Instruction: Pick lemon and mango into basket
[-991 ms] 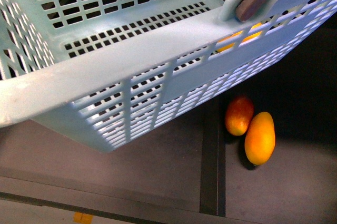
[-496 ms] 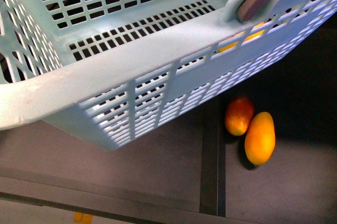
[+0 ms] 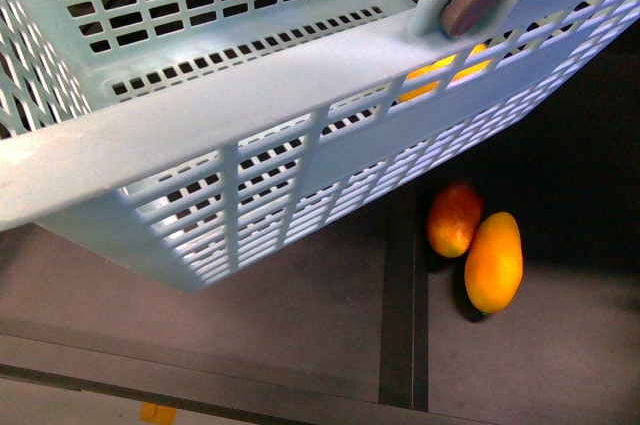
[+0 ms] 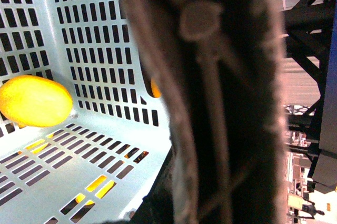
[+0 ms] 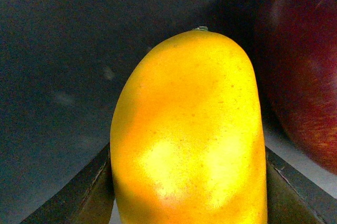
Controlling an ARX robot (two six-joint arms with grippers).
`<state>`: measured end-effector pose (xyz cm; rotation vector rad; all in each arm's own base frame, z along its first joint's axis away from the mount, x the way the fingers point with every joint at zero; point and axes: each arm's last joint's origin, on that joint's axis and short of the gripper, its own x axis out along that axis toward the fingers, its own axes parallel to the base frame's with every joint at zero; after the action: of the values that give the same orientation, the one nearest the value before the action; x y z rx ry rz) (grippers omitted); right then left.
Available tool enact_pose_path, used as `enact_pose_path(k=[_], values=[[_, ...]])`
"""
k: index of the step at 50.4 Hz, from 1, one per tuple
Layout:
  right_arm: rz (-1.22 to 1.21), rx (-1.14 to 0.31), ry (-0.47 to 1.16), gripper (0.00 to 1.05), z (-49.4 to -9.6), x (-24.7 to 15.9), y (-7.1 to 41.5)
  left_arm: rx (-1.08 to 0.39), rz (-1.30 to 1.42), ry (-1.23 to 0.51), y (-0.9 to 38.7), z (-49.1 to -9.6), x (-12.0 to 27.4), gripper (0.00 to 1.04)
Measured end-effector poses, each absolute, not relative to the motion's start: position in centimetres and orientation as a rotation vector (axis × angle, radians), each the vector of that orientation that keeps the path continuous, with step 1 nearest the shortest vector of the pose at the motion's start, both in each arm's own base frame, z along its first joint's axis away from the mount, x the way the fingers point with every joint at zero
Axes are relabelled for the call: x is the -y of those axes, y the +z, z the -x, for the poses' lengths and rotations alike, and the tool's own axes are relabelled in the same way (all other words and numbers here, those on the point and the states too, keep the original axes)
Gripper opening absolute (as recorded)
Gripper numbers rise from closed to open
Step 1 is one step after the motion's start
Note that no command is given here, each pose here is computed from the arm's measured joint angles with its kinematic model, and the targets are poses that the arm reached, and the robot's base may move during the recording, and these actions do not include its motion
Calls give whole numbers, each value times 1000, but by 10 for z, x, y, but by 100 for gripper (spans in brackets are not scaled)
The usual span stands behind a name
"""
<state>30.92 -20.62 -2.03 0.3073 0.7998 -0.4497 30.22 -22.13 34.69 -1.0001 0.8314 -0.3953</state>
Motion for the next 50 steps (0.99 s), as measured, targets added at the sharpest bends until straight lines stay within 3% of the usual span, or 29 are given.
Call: enact_pose_path(k=[7,15,21,33,50], values=[[-271,-676,-307,64,-291,191,41,-832,1000,-396,347,-302,221,5],[-272,-608,-182,64,-274,171,77,-834,1000,-399,347,-302,221,5],[-271,-509,-18,63,-254,139,122,-833,1001,-398,347,-302,221,5],[-258,-286,158,63,-242,90,200,-831,1000,-395,347,-302,221,5],[-306,-136,279,63,-241,32,250,-831,1000,-395,347,-302,221,5]])
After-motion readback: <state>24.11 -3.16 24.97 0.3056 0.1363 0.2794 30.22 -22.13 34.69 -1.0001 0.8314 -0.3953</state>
